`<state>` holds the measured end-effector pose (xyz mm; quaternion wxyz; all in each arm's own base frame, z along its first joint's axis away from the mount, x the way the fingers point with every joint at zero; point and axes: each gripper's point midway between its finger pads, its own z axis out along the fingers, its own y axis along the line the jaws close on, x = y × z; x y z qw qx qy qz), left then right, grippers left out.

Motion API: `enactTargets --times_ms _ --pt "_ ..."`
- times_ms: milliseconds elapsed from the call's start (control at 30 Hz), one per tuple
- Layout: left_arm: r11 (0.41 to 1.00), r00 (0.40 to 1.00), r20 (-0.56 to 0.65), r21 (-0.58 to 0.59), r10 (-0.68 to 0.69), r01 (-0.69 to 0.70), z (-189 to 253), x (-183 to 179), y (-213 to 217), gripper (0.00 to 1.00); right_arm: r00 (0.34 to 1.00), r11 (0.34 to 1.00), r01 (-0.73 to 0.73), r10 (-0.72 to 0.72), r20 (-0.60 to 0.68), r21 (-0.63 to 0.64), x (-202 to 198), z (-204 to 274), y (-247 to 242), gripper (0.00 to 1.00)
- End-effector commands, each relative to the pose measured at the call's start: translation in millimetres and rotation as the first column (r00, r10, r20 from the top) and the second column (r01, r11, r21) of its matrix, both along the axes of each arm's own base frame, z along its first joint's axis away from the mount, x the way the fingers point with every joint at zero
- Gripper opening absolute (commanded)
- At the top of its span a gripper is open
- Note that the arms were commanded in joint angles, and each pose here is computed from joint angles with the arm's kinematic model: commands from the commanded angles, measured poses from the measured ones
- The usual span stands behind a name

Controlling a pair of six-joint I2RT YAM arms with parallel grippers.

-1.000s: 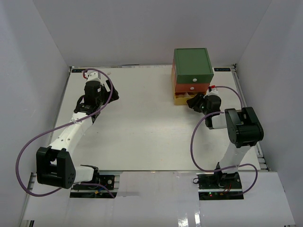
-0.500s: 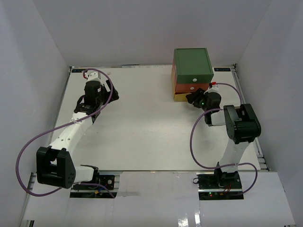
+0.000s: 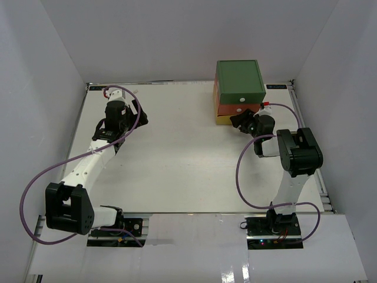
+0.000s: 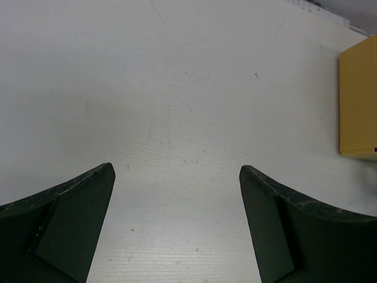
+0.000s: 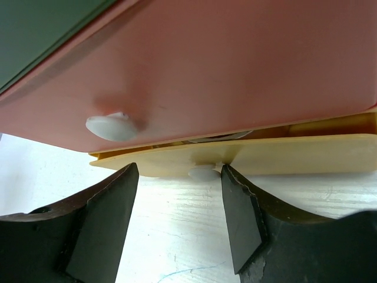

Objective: Sort the stationery into containers
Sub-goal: Close the drawer in the storage box, then reset both arms

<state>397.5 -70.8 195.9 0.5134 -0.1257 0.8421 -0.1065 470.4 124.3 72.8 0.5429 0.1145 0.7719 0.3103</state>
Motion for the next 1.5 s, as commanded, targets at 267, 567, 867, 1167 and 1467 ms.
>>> enactTargets --times_ms 267,567,867,1167,1467 --pt "1.000 1.000 0.027 -0.006 0.000 0.001 12.9 5.0 0.0 0.98 0.991 0.999 -0.033 0.030 0.128 0.020 15.6 29.4 2.7 0.70" --pt "1.000 0.999 0.034 -0.006 -0.002 0.003 15.9 4.6 -0.1 0.98 0.988 0.999 0.024 -0.016 0.151 -0.048 -15.6 48.5 -16.7 0.76" --pt "1.000 0.998 0.058 -0.014 -0.010 0.011 26.1 1.5 -1.2 0.98 0.984 0.959 0.124 -0.086 0.154 -0.253 -76.9 92.6 -55.2 0.89" --pt "0.995 0.989 0.109 -0.016 -0.099 0.101 84.5 -19.8 -10.7 0.98 0.939 0.838 0.312 -0.200 0.280 -0.447 -154.4 242.1 -104.9 0.90" --pt "0.992 0.958 0.254 0.027 -0.130 0.127 173.7 -93.1 3.2 0.98 0.816 0.785 0.485 -0.248 0.522 -0.386 -256.5 355.1 -129.9 0.90"
